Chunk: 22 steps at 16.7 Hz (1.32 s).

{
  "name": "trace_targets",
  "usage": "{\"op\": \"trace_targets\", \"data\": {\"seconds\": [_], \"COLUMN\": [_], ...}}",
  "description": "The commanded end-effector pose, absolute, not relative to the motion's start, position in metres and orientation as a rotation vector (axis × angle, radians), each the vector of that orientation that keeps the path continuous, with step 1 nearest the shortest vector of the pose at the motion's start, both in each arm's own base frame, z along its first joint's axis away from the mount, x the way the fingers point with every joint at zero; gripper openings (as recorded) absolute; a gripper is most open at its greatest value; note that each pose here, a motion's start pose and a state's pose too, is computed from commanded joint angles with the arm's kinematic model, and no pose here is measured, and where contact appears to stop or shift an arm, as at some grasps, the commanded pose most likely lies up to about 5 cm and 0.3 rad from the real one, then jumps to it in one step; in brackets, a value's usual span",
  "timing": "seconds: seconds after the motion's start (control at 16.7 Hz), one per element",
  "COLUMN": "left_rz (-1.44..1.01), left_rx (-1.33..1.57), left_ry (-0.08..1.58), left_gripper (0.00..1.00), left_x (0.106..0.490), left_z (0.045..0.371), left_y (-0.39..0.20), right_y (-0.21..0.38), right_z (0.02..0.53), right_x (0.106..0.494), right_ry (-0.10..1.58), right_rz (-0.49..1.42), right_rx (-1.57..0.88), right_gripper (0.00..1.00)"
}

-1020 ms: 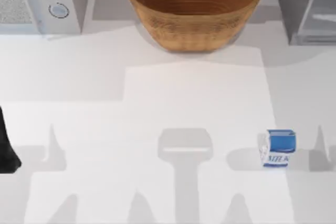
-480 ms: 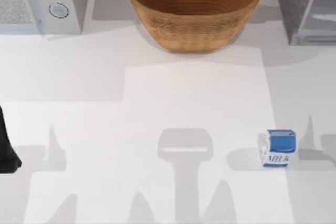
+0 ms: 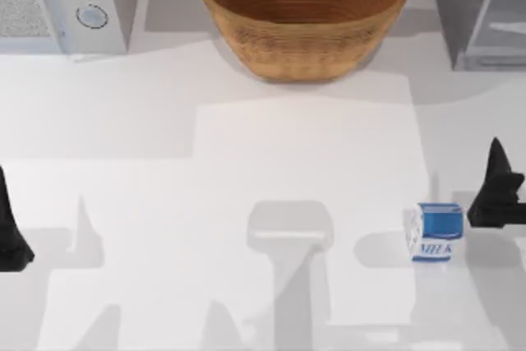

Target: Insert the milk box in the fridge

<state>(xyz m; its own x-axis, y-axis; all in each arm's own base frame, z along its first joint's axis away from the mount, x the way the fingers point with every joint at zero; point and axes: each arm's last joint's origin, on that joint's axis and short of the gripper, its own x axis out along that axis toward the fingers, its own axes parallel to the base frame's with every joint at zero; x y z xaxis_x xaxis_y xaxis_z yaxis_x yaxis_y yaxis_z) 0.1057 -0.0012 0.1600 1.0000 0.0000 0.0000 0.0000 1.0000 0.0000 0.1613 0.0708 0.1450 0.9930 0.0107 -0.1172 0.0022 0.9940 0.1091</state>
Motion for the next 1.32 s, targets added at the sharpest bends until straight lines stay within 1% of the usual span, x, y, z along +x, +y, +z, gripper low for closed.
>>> {"op": "trace_targets", "data": {"seconds": [0.3,0.72,0.96,1.32], "left_rz": [0.000,0.000,0.000,0.000], "left_rx": [0.000,0.000,0.000,0.000], "left_ry": [0.000,0.000,0.000,0.000], "left_gripper": [1.00,1.00,1.00,1.00], "left_x": [0.106,0.106,0.106,0.106], "left_z": [0.160,0.160,0.160,0.160], "left_y": [-0.001,-0.001,-0.001,-0.001], "right_y": [0.114,0.144,0.147,0.146], "right_z": [0.103,0.048,0.036,0.035], "right_x": [0.161,0.137,0.128,0.129], "right_ry": [0.181,0.206,0.200,0.202], "right_rz": [0.006,-0.005,-0.010,-0.012], "right_rx": [0.077,0.012,0.001,-0.002], "right_gripper": [1.00,1.00,1.00,1.00]}}
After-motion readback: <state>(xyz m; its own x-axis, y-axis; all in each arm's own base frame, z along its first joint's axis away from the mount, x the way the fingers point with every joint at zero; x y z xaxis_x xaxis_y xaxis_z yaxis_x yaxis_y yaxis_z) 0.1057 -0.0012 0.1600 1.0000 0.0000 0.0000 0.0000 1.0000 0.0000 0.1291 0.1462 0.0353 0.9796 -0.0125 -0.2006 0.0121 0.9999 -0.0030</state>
